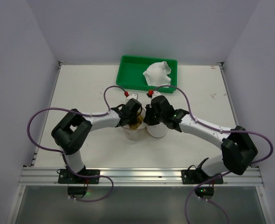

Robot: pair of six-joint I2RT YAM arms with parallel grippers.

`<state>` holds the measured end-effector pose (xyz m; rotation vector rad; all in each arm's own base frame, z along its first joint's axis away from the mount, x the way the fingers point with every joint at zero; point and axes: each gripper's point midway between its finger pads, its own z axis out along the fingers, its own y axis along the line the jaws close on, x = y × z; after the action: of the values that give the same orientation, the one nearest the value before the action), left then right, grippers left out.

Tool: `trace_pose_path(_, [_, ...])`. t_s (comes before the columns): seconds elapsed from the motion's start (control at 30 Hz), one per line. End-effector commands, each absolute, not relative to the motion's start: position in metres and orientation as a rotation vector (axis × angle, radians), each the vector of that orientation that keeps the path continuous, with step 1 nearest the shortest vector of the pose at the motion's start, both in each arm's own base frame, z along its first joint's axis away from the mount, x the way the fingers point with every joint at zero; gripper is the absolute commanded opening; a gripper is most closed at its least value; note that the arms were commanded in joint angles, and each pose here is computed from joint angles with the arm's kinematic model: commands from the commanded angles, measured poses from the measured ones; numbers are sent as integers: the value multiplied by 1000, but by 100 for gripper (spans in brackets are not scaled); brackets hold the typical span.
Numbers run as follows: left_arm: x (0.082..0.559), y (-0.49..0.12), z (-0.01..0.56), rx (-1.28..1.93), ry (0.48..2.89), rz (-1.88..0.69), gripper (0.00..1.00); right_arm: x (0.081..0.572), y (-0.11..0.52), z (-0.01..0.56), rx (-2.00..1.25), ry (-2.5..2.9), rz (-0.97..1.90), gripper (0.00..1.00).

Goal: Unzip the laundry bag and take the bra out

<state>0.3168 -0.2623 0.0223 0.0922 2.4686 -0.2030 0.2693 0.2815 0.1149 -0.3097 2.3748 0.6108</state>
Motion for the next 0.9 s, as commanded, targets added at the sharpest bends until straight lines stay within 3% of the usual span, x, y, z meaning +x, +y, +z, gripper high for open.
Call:
trace_pose_path(0.0, [309,-262,14,84,2497,-243,11,272,287,117,-293,2348,639,0])
trace_pose_path(0.03, [308,-262,16,87,2494,-252,1,272,286,116,-289,2348,631,0])
trace_pose_path(0.07, [308,-264,24,89,2476,-279,0,274,284,115,-281,2345,613,0])
trace_pose_path(0.43, [264,-289,101,406,2301,-674,0,292,270,117,-215,2354,491,0])
trace_pose_path(0.67, [224,-294,167,658,2027,-902,0,295,271,107,-268,2400,457,0])
trace_pose_path(0.87, [234,-302,235,601,1806,-1026,0,288,273,93,-296,2446,470,0])
